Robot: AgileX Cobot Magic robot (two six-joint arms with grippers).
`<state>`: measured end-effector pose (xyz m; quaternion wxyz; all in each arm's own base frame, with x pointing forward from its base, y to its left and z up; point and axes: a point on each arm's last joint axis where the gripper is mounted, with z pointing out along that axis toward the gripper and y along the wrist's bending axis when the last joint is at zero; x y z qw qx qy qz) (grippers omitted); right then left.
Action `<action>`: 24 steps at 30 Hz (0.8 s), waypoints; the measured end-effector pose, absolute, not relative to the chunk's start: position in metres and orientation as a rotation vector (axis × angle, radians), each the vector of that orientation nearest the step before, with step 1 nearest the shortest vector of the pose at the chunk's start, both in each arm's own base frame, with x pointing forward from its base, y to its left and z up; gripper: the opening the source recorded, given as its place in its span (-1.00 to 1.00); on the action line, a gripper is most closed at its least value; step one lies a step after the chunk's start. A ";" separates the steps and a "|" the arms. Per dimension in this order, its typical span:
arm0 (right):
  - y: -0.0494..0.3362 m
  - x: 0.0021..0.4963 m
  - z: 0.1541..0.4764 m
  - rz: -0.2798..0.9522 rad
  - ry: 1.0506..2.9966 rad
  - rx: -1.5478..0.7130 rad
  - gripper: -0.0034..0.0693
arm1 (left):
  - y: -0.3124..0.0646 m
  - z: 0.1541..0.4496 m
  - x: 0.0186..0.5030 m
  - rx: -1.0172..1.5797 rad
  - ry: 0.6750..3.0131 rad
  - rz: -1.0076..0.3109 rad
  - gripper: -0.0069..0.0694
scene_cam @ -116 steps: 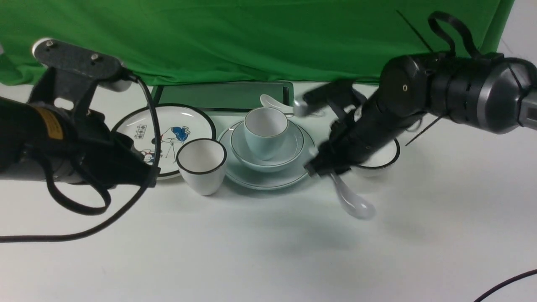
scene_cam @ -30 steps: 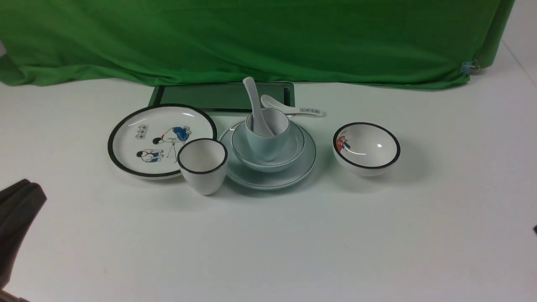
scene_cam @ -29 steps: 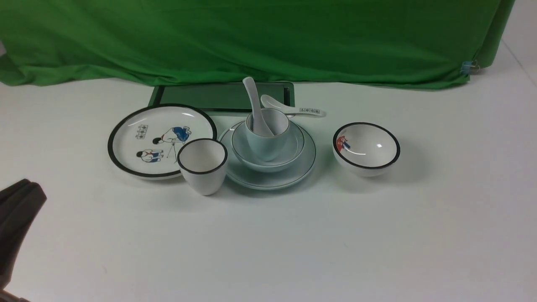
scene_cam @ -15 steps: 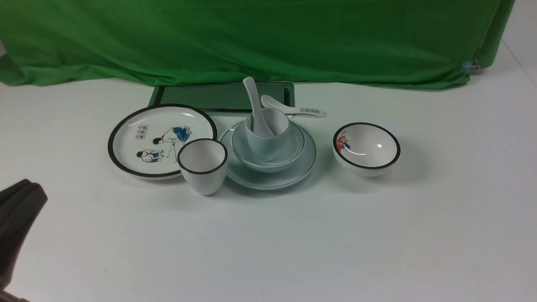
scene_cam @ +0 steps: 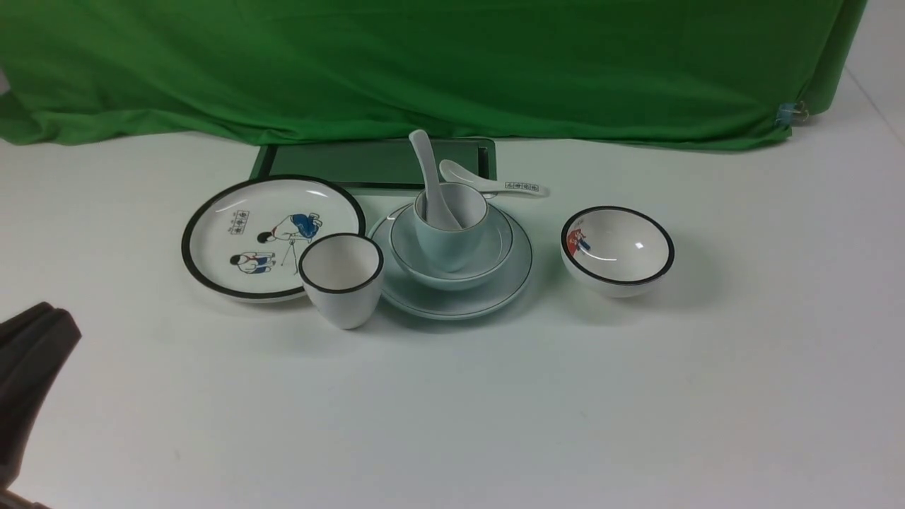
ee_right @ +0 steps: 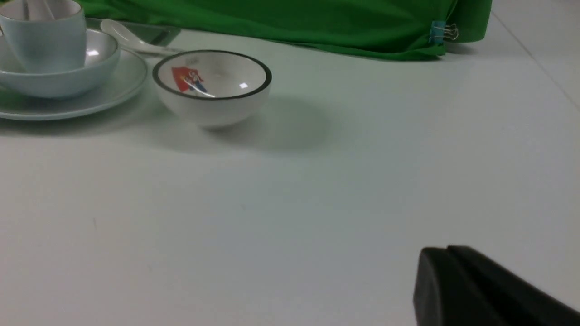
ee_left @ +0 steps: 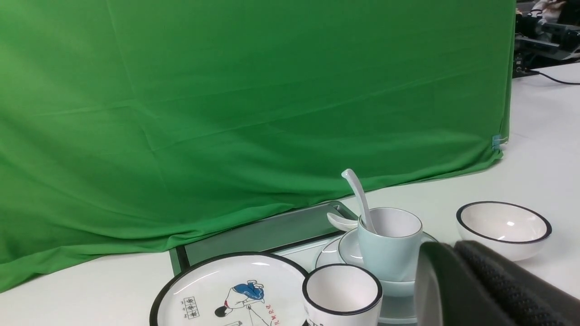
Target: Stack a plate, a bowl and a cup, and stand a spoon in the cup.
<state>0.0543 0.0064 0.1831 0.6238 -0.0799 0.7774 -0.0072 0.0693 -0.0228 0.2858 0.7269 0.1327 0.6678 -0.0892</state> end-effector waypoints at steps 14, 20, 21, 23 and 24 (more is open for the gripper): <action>0.006 0.054 0.183 -0.016 1.785 -0.182 -0.69 | -0.005 0.230 0.053 0.068 1.494 -0.067 -0.90; 0.006 0.054 0.183 -0.016 1.786 -0.182 -0.64 | -0.002 0.196 0.056 0.014 1.668 -0.043 -0.90; 0.006 0.054 0.183 -0.016 1.786 -0.182 -0.62 | -0.002 0.190 0.056 0.011 1.721 -0.047 -0.90; 0.006 0.054 0.183 -0.016 1.786 -0.182 -0.61 | -0.002 0.188 0.056 0.016 1.743 -0.043 -0.90; 0.006 0.054 0.183 -0.016 1.786 -0.183 -0.60 | -0.002 0.187 0.055 0.027 1.750 -0.035 -0.90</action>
